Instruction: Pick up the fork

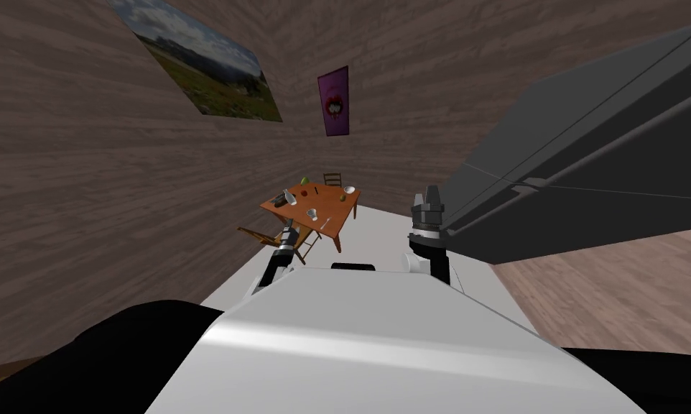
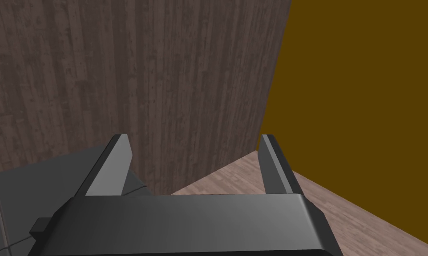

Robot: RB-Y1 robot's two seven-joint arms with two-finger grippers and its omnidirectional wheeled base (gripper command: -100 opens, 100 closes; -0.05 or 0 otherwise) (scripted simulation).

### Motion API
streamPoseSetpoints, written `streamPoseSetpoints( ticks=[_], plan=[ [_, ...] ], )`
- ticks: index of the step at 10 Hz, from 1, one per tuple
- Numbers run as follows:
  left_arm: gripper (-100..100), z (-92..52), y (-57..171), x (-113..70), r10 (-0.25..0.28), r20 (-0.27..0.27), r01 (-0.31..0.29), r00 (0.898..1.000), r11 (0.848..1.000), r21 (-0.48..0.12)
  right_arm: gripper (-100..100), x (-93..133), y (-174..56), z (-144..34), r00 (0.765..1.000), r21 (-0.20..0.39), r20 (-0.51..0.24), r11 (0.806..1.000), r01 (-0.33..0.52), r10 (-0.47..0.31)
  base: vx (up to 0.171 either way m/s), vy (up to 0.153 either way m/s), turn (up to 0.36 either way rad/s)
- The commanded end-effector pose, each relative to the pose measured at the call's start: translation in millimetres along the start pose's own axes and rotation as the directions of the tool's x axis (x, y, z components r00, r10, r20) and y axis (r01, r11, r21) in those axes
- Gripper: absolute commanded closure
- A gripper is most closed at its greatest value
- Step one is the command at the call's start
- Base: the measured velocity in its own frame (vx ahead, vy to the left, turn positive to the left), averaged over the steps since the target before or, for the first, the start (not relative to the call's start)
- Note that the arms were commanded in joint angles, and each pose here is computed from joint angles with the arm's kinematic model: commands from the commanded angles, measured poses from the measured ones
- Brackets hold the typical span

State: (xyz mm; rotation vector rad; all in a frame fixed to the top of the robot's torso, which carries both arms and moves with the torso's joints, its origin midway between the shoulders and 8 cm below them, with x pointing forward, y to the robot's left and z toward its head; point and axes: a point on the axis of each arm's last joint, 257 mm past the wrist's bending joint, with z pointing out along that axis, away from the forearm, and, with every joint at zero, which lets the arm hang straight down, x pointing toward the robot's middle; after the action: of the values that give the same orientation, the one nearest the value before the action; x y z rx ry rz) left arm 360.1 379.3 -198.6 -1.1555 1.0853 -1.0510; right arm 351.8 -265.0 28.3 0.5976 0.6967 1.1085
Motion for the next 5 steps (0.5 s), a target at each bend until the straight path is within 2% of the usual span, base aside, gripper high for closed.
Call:
streamPoseSetpoints(
  ticks=[1,2,3,4,5],
  plan=[
    [-100,-6.7,27,-16.4,-0.015,0.025,0.017,1.000,0.996,-0.083,0,0,0,0.0,1.000,0.000,0.000,1.000,0.000,0.000,0.056,-0.096,0.101],
    [-100,-13.7,47,-30.5,-0.029,0.049,0.036,0.998,0.990,-0.139,0,0,0,0.0,1.000,0.000,0.000,1.000,0.000,0.000,0.077,-0.147,0.133],
    [-100,-14.3,51,-31.0,-0.028,0.052,0.036,0.998,0.987,-0.155,0,0,0,0.0,1.000,0.000,0.000,1.000,0.000,0.000,0.075,-0.117,0.067],
    [-100,-23.3,73,-46.0,-0.041,0.082,0.058,0.996,0.974,-0.219,0,0,0,0.0,1.000,0.000,0.000,1.000,0.000,0.000,0.085,-0.108,0.076],
    [-100,-23.7,75,-46.2,-0.041,0.083,0.058,0.996,0.973,-0.225,0,0,0,0.0,1.000,0.000,0.000,1.000,0.000,0.000,0.064,-0.081,0.051]
  ],
)
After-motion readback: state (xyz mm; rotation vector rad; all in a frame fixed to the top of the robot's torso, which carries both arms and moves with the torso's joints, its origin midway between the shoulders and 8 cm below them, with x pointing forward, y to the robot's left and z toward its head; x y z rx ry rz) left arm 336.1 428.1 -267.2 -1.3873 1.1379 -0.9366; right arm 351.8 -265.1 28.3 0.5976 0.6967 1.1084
